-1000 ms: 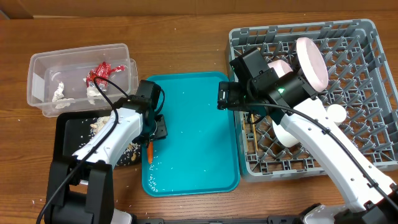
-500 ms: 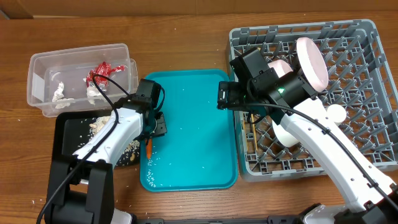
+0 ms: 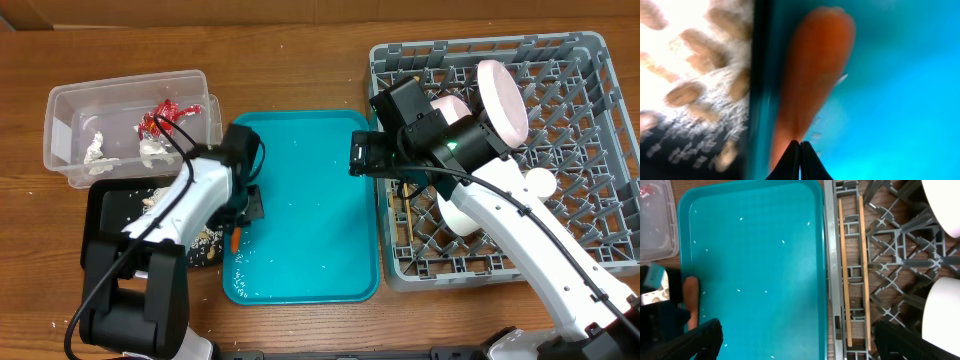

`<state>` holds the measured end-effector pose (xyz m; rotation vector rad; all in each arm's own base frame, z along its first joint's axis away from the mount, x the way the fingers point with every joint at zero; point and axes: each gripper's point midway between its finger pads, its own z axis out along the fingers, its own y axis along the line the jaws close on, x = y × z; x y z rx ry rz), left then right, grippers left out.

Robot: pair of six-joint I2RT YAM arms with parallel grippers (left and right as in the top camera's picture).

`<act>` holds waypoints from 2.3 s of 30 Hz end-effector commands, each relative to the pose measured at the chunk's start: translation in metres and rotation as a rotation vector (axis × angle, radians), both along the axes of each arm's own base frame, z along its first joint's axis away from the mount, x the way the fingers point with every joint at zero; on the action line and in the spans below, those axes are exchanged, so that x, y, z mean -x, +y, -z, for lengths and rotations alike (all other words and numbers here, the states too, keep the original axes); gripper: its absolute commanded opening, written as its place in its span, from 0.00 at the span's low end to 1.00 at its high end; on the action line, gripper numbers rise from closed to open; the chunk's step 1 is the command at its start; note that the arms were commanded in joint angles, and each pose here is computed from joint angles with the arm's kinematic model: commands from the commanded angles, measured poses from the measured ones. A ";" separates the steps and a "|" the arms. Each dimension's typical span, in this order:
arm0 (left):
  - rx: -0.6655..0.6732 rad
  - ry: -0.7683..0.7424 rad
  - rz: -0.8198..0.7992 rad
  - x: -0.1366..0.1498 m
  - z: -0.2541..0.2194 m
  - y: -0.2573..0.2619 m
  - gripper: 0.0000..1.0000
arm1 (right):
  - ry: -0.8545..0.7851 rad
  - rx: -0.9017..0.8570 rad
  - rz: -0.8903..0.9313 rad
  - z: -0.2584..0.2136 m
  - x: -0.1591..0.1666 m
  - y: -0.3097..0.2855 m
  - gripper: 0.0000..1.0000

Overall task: Sort waste into correct bins and load items into the dishwasher
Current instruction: 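Reach the left gripper to the orange carrot on the teal tray and grasp, then move the carrot left onto the black tray and open the left gripper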

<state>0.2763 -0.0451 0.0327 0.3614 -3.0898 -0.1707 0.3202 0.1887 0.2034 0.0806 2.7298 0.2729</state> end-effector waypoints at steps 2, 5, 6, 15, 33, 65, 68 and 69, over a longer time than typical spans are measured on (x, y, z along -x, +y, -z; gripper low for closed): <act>0.003 -0.119 0.034 -0.042 -0.064 -0.004 0.04 | -0.023 -0.007 -0.013 -0.005 -0.002 0.002 1.00; 0.024 -0.143 0.061 -0.049 -0.086 -0.009 0.04 | -0.018 -0.004 -0.013 -0.005 -0.001 0.002 1.00; 0.027 -0.151 0.062 -0.050 -0.093 -0.010 0.04 | -0.016 -0.002 -0.013 -0.004 -0.001 0.001 1.00; 0.028 -0.123 0.068 -0.039 -0.121 -0.008 0.04 | -0.026 0.002 -0.009 -0.005 -0.003 0.001 1.00; 0.119 -0.379 0.086 0.043 -0.230 0.002 0.04 | -0.171 0.017 0.043 -0.021 -0.032 -0.002 1.00; 0.080 -0.149 0.099 -0.001 -0.009 -0.011 0.43 | -0.115 -0.005 0.015 -0.015 -0.021 0.003 1.00; 0.070 -0.121 0.099 -0.011 0.018 -0.013 0.43 | -0.115 -0.005 0.015 -0.015 -0.021 0.003 1.00; 0.065 -0.107 0.098 -0.012 0.027 -0.012 0.42 | -0.115 -0.005 0.015 -0.015 -0.021 0.003 1.00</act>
